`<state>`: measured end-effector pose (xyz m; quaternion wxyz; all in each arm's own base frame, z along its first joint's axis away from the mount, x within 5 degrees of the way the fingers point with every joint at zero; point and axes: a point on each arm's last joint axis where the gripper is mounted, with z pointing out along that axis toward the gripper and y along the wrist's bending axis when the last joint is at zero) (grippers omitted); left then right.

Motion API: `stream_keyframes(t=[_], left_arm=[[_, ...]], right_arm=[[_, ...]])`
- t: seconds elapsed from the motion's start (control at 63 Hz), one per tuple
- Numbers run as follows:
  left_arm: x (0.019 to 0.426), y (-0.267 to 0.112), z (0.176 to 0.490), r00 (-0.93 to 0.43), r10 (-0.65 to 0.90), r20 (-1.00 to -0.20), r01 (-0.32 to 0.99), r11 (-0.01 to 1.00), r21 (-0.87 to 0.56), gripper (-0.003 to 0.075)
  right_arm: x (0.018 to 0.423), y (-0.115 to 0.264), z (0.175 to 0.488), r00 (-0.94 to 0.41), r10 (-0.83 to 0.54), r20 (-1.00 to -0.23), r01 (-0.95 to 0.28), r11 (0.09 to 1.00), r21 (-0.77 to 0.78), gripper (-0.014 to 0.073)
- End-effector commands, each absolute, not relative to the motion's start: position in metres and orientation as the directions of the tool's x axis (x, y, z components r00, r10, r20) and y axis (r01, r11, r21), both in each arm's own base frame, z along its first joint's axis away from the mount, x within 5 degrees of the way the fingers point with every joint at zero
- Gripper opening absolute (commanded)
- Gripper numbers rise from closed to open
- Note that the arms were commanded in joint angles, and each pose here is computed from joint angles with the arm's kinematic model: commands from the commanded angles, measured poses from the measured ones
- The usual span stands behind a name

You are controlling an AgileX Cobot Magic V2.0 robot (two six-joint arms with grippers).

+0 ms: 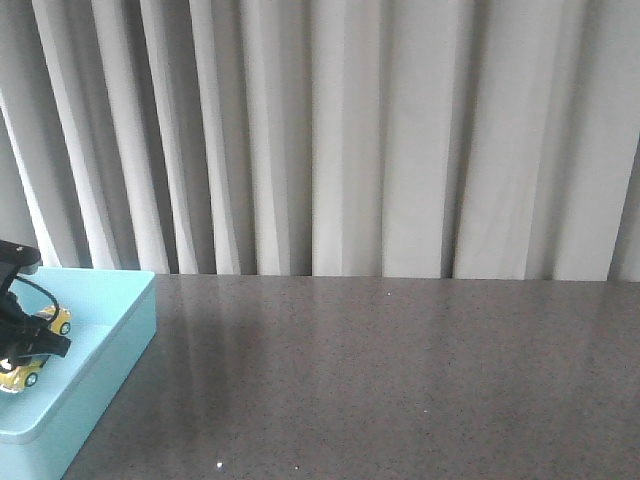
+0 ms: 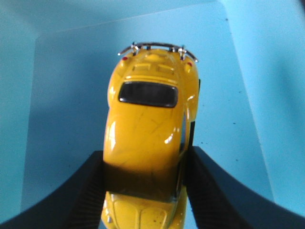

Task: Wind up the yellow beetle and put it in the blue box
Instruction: 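Lower the car into the blue box and open the left gripper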

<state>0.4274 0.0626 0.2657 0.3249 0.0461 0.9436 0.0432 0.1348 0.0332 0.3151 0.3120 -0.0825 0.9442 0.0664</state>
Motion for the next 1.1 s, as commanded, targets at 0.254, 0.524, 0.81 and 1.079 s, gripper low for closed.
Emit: stream_keyframes(t=[0.254,0.524,0.81,1.079], left_arm=[[0.44,0.07,0.267,-0.729,0.053,-0.682,-0.012,0.996,0.09,0.0272],[0.44,0.07,0.265,-0.737,0.05,-0.674,-0.011,0.996,0.087,0.0294],[0.439,0.07,0.265,-0.739,0.051,-0.672,-0.011,0.996,0.087,0.0428],[0.44,0.07,0.266,-0.728,0.052,-0.684,-0.013,0.996,0.09,0.0426]], right_arm=[[0.136,0.034,0.324,-0.763,-0.101,-0.639,-0.197,0.977,0.081,0.0579],[0.135,0.034,0.323,-0.772,-0.103,-0.628,-0.197,0.977,0.081,0.0579],[0.135,0.034,0.323,-0.773,-0.103,-0.627,-0.196,0.977,0.082,0.0579],[0.135,0.034,0.323,-0.773,-0.103,-0.627,-0.196,0.977,0.082,0.0579]])
